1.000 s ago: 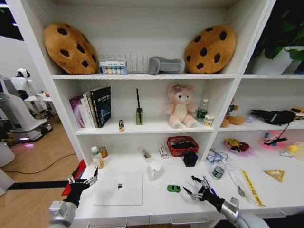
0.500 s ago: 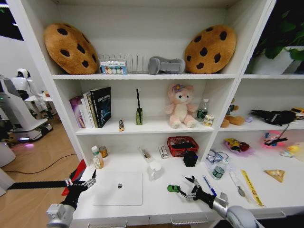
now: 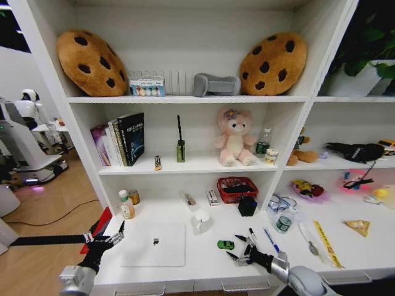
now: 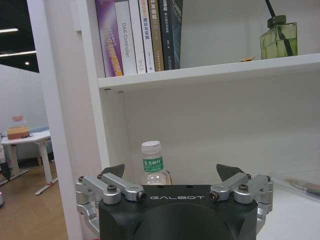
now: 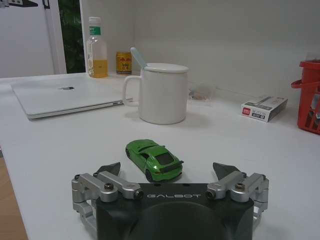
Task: Organize the objects on the table.
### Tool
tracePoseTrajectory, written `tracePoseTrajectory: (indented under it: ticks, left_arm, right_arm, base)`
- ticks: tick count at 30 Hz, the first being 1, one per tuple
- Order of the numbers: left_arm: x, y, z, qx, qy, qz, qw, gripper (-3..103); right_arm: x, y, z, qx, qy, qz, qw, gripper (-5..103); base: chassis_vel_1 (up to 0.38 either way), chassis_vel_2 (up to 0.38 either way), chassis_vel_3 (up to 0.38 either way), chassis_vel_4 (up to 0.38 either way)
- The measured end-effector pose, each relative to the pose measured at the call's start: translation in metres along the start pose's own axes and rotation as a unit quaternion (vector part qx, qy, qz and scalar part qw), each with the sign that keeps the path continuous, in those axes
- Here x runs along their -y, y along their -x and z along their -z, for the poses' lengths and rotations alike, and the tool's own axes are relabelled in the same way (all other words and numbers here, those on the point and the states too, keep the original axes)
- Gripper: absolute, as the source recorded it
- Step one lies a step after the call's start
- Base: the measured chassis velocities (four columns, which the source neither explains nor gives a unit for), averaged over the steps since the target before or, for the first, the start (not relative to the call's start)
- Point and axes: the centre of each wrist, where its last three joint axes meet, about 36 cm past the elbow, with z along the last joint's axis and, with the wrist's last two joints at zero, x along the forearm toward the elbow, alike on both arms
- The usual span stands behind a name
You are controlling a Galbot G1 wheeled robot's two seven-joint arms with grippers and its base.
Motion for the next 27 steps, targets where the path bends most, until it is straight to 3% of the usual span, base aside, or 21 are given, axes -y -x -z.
tracePoseTrajectory:
  ticks: [22,27]
  left_arm:
    - [0.008,0.004,-0.010,-0.005,-0.007,-0.006,0.9999,100]
    - [0.007,0.005,-0.010,-0.004,-0.007,-0.006,1.0000,100]
  right_arm:
    - [0.008,0.028,0.001,-0.001,-0.001,0.020,1.000,101]
    - [0.009,0.029,0.003,0.000,-0.003,0.023,1.000,88]
  base:
    - [0.000,0.000,0.000,0.000]
    - [0.000,0.000,0.000,0.000]
